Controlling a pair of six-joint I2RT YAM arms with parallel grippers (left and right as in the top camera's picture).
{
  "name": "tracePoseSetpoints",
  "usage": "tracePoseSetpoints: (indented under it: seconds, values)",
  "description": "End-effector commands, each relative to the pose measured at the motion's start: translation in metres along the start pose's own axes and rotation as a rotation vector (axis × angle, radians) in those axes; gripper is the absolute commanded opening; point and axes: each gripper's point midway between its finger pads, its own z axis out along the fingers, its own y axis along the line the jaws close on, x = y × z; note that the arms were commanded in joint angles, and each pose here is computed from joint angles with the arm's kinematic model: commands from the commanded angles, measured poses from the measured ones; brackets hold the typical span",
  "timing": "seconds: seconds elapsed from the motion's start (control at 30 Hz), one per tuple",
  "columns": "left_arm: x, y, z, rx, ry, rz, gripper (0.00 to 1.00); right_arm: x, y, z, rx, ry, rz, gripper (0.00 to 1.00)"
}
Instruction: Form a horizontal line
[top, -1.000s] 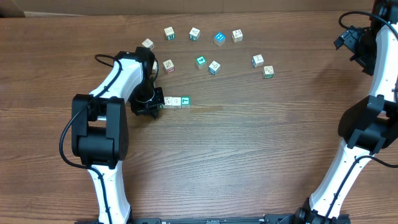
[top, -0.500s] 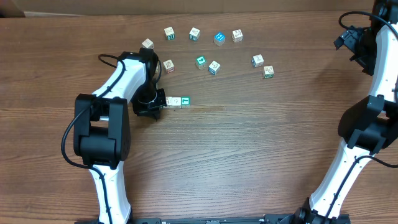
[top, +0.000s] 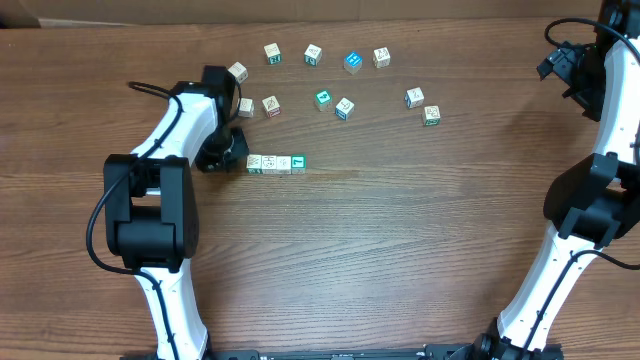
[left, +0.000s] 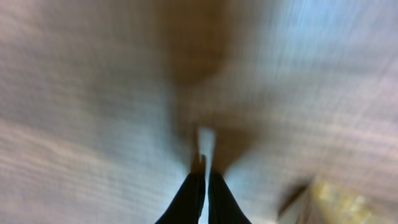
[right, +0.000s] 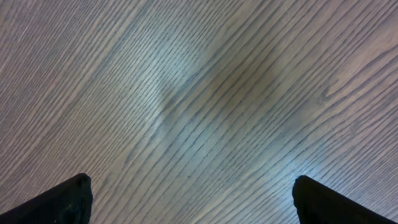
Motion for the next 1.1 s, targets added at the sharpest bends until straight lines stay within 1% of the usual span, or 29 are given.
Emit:
tracePoseSetpoints:
  seconds: [0.0,0.17,0.23,0.33,0.7,1.07]
  values:
    - [-0.01,0.001,0.021,-0.022,-0.037,-0.023,0.04,-0.002,-0.002,-0.007,-0.005,-0.015,0.001,1.0]
    - [-0.034,-0.029,0.017,0.097,-0.141,-0.016,0.04,-0.002,-0.002,-0.007,-0.005,-0.015,0.001,1.0]
    - [-0.039,-0.044,0.015,0.156,-0.159,-0.005,0.04,-0.002,-0.002,-0.007,-0.005,-0.015,0.001,1.0]
    - [-0.04,-0.057,0.012,0.2,-0.174,0.009,0.04,-0.002,-0.002,-0.007,-0.005,-0.014,0.001,1.0]
    - [-0.022,-0.082,0.01,0.222,-0.146,0.084,0.04,-0.002,-0.002,-0.007,-0.005,-0.014,0.001,1.0]
    - [-0.015,-0.077,0.012,0.195,-0.119,0.088,0.04,-0.002,-0.002,-0.007,-0.005,-0.014,0.001,1.0]
